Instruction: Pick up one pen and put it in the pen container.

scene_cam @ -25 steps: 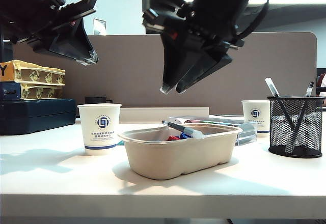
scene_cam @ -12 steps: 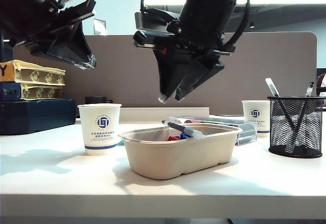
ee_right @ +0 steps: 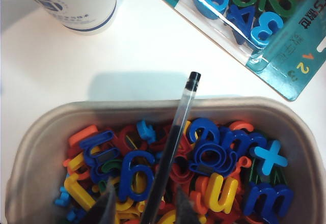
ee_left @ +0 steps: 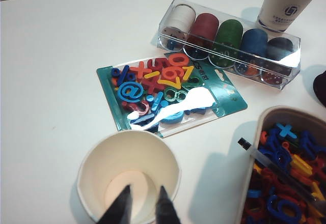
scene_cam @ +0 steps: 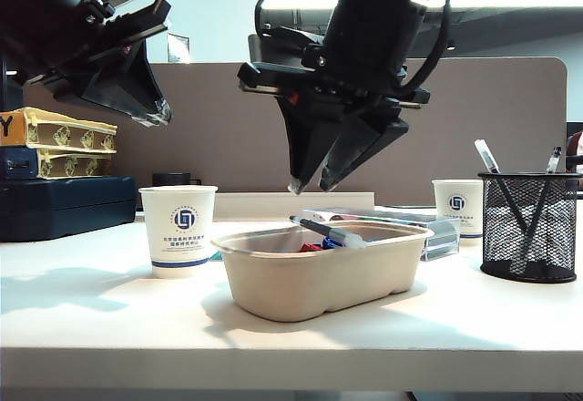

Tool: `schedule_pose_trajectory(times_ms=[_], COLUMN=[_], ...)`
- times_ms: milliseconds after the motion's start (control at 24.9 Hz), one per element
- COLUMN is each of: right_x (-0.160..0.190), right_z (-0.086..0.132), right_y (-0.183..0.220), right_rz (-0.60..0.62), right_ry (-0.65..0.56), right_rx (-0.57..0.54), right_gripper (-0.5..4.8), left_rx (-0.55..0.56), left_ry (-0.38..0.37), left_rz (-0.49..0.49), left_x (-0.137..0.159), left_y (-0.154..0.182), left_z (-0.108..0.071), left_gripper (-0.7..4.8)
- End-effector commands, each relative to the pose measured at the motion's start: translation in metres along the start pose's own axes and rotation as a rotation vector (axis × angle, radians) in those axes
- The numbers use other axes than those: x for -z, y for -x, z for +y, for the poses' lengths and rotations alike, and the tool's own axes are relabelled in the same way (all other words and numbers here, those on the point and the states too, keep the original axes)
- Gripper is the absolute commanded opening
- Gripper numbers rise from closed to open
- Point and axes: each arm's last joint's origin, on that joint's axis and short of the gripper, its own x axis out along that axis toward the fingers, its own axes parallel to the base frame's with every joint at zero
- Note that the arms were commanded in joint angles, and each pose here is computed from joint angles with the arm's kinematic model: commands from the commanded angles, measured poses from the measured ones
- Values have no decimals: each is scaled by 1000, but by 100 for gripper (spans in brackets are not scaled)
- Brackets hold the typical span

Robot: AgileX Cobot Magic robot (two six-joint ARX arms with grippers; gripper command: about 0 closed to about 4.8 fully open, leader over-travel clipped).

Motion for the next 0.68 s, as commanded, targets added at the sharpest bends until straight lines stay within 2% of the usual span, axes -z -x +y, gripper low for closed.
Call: schedule_pose_trajectory(times_ms=[40, 401, 682], right_x=[-2, 1, 9], right_z=[1, 3, 4], right_y=[2, -4, -18], right_rz=[-7, 32, 115], right_ry=[-16, -19, -13], right_rx=[-6, -48, -45], right_gripper=[149, 149, 149], left_rx=[2, 1, 1], left_ry=[1, 3, 3], left_rz=[1, 22, 22], left_x=[-1, 1, 1], left_y=[1, 1, 1], left_z=[0, 0, 0], left_gripper=[62, 62, 62])
